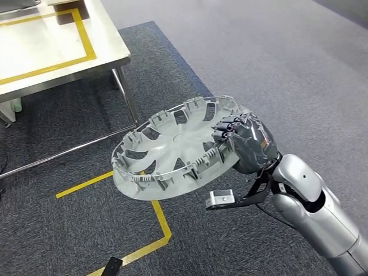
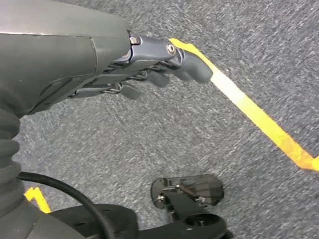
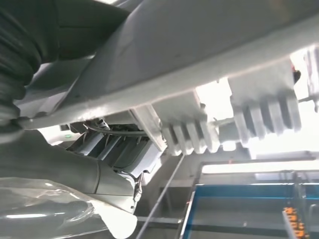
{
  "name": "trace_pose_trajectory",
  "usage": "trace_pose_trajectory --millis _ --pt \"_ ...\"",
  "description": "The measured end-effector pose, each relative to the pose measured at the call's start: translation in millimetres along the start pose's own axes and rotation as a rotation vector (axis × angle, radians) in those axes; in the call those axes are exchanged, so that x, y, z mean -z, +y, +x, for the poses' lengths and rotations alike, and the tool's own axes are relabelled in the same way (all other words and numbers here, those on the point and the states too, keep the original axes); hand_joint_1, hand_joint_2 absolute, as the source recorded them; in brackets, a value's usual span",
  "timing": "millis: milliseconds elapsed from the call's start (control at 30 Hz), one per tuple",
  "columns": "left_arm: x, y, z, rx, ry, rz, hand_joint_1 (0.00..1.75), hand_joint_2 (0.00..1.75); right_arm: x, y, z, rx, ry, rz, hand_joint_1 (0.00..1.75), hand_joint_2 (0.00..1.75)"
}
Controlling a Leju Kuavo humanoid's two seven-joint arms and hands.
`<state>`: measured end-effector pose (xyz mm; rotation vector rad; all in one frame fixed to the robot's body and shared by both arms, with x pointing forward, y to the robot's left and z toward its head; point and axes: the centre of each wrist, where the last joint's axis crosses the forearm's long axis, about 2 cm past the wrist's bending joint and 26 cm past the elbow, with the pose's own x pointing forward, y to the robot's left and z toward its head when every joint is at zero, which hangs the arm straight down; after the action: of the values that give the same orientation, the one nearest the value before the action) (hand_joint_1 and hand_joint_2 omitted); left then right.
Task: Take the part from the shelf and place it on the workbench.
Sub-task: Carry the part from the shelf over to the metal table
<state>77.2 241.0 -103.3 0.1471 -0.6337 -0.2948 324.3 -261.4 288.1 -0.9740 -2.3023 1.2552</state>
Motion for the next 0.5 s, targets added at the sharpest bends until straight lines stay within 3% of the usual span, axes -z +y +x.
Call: trace_pose_trajectory --millis 500 --pt "1.4 3.8 0.6 0.009 -0.004 0.004 0.0 1.75 -2.7 -9.7 -7.6 0.006 -0.086 0.036 1.75 1.75"
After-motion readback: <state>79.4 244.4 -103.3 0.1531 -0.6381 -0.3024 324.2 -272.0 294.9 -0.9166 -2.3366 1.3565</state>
